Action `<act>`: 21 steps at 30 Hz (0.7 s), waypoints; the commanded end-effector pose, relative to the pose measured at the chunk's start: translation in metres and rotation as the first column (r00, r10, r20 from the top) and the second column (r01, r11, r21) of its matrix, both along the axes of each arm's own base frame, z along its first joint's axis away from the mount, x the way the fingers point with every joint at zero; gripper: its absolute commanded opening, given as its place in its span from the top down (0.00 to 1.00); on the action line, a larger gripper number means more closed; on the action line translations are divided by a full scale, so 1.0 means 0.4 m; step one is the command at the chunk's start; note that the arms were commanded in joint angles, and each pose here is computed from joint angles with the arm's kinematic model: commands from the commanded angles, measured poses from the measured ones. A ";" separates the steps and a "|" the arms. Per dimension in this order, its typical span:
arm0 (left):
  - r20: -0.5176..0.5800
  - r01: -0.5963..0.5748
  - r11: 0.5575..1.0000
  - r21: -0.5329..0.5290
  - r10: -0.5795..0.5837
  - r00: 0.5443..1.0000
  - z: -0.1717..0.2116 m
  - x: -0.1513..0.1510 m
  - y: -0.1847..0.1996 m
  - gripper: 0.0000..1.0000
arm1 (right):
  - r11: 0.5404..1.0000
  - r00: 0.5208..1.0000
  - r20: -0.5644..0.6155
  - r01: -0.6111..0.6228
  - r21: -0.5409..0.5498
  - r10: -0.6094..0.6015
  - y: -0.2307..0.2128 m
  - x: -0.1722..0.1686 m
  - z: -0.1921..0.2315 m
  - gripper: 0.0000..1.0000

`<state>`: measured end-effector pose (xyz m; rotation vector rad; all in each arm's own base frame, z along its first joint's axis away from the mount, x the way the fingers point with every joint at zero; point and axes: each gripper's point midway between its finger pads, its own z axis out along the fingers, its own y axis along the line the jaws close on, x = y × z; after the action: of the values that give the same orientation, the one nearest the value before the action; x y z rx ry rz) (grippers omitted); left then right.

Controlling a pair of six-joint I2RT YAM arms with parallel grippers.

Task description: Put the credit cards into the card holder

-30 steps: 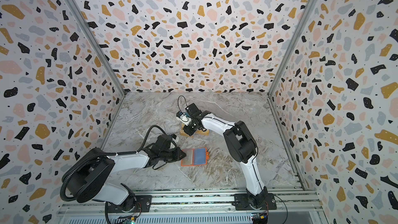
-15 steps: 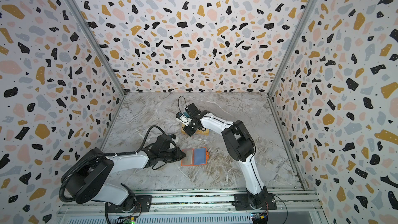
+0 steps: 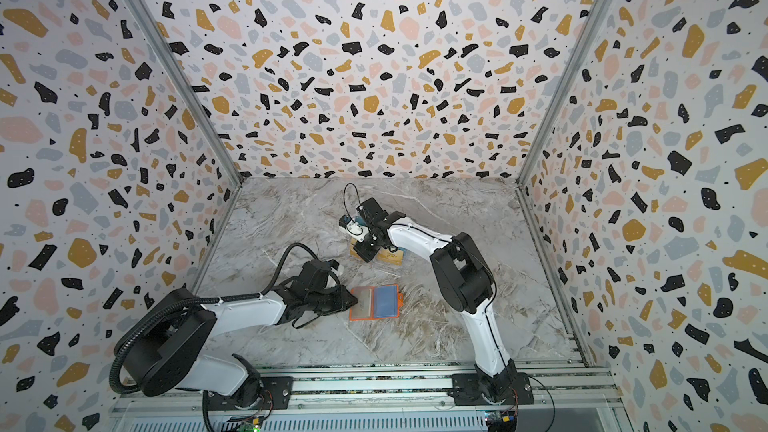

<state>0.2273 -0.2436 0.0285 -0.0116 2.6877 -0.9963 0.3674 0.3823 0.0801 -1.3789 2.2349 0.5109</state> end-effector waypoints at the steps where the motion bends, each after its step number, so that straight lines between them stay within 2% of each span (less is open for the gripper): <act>1: -0.010 -0.004 0.999 0.033 0.004 1.000 -0.013 -0.012 0.014 0.80 | 0.996 0.996 0.087 0.006 0.088 -0.014 0.013 0.009 0.169 1.00; 7: -0.016 -0.006 0.999 0.038 0.007 1.000 -0.020 -0.014 0.016 0.80 | 0.968 0.998 0.035 0.047 0.248 -0.057 0.013 -0.033 0.296 1.00; 9: -0.015 -0.006 0.999 0.039 0.007 1.000 -0.020 -0.016 0.017 0.80 | 0.949 0.997 -0.022 0.082 0.305 -0.079 -0.003 -0.060 0.315 1.00; 12: -0.025 -0.002 0.999 0.049 0.003 1.000 -0.027 -0.023 0.022 0.80 | 0.897 0.981 -0.178 0.142 0.418 -0.072 -0.035 -0.124 0.331 1.00; 16: -0.034 0.004 0.998 0.060 -0.002 0.999 -0.034 -0.030 0.027 0.80 | 0.806 0.910 -0.413 0.267 0.529 -0.030 -0.088 -0.213 0.322 1.00; 19: -0.033 0.009 0.998 0.063 -0.007 0.999 -0.035 -0.028 0.026 0.80 | 0.792 0.856 -0.516 0.334 0.512 -0.027 -0.114 -0.267 0.275 1.00; 21: -0.038 0.018 0.998 0.065 -0.016 0.999 -0.038 -0.030 0.023 0.80 | 0.803 0.826 -0.562 0.358 0.476 -0.035 -0.123 -0.301 0.231 1.00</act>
<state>0.2250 -0.2402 0.0246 -0.0130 2.7057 -0.9634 0.2687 0.3236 0.1578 -0.7595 2.3118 1.3031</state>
